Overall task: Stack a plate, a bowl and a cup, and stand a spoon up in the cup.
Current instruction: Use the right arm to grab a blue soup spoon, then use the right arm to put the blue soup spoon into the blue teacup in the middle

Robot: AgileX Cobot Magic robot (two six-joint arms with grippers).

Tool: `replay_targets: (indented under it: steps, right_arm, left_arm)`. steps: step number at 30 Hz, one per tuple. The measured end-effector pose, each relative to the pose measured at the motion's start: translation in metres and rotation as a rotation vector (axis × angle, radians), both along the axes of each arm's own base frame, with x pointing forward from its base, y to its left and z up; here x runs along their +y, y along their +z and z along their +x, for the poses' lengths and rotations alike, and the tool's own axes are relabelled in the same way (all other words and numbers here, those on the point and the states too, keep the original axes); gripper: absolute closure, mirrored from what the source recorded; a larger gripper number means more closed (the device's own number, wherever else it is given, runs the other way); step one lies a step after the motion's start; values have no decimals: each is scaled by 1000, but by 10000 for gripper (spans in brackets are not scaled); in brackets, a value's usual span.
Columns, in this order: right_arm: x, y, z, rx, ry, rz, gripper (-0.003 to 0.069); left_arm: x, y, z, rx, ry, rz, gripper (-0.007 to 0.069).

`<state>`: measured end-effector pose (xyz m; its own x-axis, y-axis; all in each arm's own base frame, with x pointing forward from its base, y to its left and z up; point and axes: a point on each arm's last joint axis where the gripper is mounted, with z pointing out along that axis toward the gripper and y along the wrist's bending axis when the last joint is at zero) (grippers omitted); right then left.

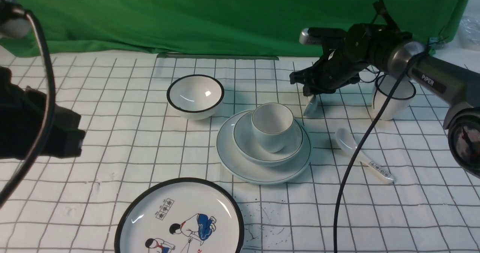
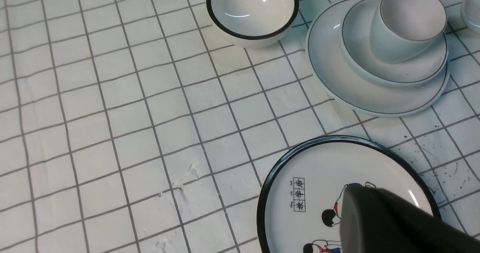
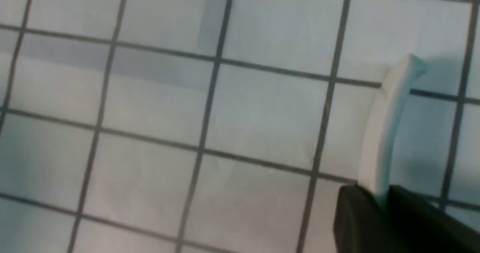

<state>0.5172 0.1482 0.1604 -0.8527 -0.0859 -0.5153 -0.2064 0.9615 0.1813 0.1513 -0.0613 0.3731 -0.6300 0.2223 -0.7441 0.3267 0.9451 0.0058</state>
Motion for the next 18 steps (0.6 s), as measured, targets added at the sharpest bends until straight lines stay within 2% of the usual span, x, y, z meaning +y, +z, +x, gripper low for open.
replay_targets:
  steps: [3, 10, 16, 18]
  right_arm:
    - [0, 26, -6, -13, 50, -20, 573]
    - [-4, 164, -51, -274, 185, -52, 573]
    - [0, 195, -103, -418, 220, -32, 573]
    - [13, 180, -128, -553, 203, -14, 573]
  left_arm:
    - [0, 0, 0, 0, -1, 2, 624]
    - [-1, 1, 2, -24, -4, -7, 624]
    - [-1, 1, 2, -25, -6, -16, 624]
    - [-2, 1, 2, -29, -7, -22, 624]
